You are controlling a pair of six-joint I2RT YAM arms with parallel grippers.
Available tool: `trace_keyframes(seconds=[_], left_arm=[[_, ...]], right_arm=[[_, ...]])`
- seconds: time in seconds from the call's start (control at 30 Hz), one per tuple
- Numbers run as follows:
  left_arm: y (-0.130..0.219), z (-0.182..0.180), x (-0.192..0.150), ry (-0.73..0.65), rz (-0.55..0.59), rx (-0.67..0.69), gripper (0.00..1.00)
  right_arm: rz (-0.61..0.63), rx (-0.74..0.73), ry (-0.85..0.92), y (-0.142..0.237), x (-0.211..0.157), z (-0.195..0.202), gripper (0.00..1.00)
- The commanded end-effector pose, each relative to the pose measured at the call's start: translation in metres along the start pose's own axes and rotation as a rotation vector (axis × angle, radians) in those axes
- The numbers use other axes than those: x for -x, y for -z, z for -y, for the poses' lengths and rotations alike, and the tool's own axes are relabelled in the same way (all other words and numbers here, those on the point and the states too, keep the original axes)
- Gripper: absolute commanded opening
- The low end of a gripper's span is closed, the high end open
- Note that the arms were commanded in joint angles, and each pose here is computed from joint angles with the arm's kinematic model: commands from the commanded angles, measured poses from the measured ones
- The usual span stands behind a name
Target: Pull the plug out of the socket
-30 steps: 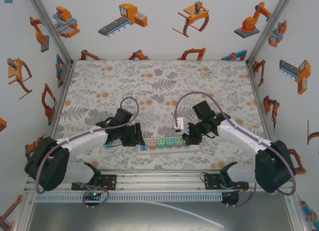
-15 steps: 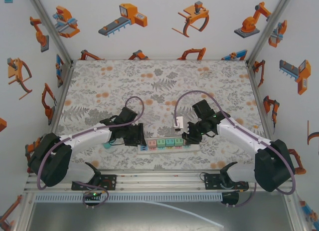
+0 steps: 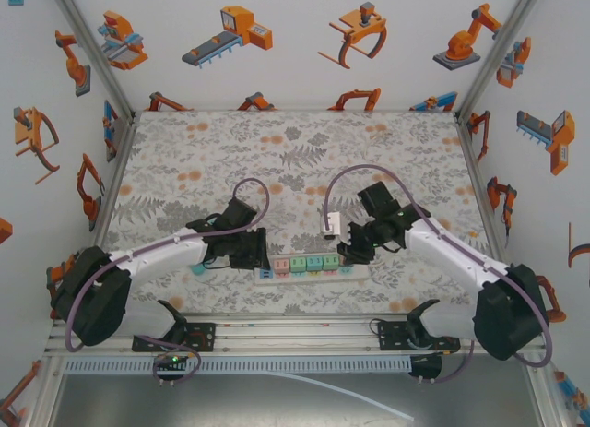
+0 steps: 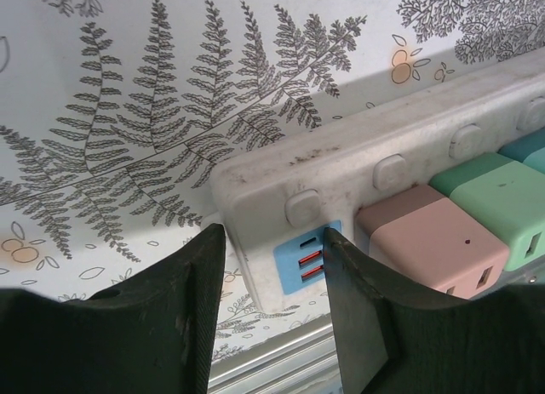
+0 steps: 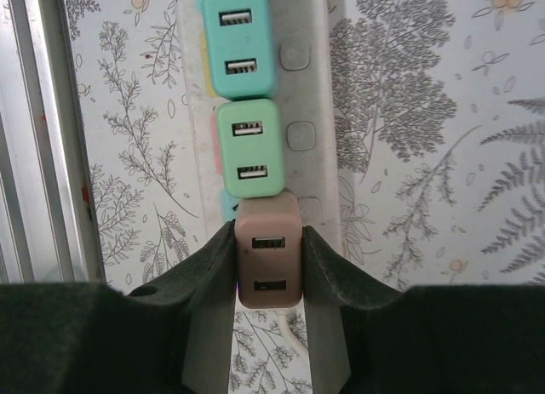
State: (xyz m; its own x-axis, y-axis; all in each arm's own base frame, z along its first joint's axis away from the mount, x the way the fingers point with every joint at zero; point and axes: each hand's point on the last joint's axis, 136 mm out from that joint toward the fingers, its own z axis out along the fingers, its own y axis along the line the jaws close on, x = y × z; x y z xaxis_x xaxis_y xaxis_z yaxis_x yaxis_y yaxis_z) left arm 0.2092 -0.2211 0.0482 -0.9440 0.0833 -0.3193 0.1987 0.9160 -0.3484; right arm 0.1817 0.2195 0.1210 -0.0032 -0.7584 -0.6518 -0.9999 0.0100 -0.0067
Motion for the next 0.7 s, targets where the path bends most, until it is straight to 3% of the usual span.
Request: trace_keyframes(seconds=[0.0, 0.07, 0.13, 0.23, 0.37, 0.5, 0.67], left_arm=[[0.002, -0.043, -0.022, -0.037, -0.060, 0.197, 0.51], [0.010, -0.034, -0.012, -0.041, -0.023, 0.168, 0.55], [0.020, -0.023, 0.002, -0.045, 0.026, 0.137, 0.66], [0.038, -0.007, 0.021, -0.047, 0.098, 0.088, 0.73], [0.064, 0.013, 0.037, -0.044, 0.180, 0.005, 0.78], [0.097, 0.050, 0.045, -0.116, 0.270, -0.204, 0.80], [0.140, 0.104, 0.037, -0.273, 0.361, -0.529, 0.85]], right_arm=[[0.092, -0.098, 0.030, 0.029, 0.035, 0.012, 0.21], [0.113, -0.142, -0.010, 0.038, 0.040, 0.017, 0.21], [0.150, -0.232, -0.113, 0.049, 0.047, 0.031, 0.22], [0.236, -0.375, -0.361, 0.066, 0.051, 0.061, 0.26], [0.307, -0.429, -0.664, 0.075, 0.048, 0.084, 0.28], [0.392, -0.458, -0.973, 0.079, 0.026, 0.111, 0.27], [0.472, -0.526, -1.228, 0.069, -0.027, 0.133, 0.27]])
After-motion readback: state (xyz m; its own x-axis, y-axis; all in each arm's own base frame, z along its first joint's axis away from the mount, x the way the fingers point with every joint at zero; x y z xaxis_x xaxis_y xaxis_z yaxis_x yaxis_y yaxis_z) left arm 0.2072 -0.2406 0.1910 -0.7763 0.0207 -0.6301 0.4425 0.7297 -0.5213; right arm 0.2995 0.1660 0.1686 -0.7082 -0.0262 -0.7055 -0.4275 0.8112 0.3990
